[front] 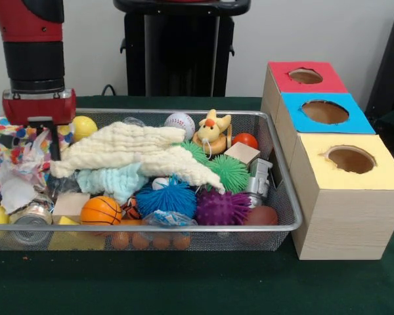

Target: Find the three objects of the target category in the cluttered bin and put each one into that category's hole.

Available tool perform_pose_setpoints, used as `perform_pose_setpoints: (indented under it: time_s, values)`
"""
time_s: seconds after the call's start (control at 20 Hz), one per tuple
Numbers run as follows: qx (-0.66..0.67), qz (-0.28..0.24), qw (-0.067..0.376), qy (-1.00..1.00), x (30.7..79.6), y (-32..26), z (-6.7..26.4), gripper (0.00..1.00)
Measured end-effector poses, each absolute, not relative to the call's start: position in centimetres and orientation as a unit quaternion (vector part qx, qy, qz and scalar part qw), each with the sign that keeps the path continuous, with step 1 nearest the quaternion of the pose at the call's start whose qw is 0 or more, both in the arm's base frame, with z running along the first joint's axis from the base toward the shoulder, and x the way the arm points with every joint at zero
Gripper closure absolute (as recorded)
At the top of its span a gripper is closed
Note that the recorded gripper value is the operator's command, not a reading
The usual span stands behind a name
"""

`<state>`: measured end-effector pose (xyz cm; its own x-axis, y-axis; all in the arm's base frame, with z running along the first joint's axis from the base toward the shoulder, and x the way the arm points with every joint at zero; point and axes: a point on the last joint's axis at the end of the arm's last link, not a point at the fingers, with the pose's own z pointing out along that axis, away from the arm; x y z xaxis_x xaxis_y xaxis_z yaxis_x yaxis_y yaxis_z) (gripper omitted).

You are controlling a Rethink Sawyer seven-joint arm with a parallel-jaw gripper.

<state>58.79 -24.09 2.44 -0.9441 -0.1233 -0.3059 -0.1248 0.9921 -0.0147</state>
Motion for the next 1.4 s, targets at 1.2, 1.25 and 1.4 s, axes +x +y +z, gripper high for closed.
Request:
perform_pose_setpoints:
  time_s: [1.2, 1.25, 1.4]
  values:
    - [-0.132, 0.025, 0.143, 0.980, 61.0, -9.0, 12.8, 1.00]
    - [-0.136, 0.023, 0.142, 0.980, 60.9, -8.6, 13.0, 1.00]
    - [-0.151, 0.012, 0.134, 0.979, 59.9, -6.7, 13.8, 1.00]
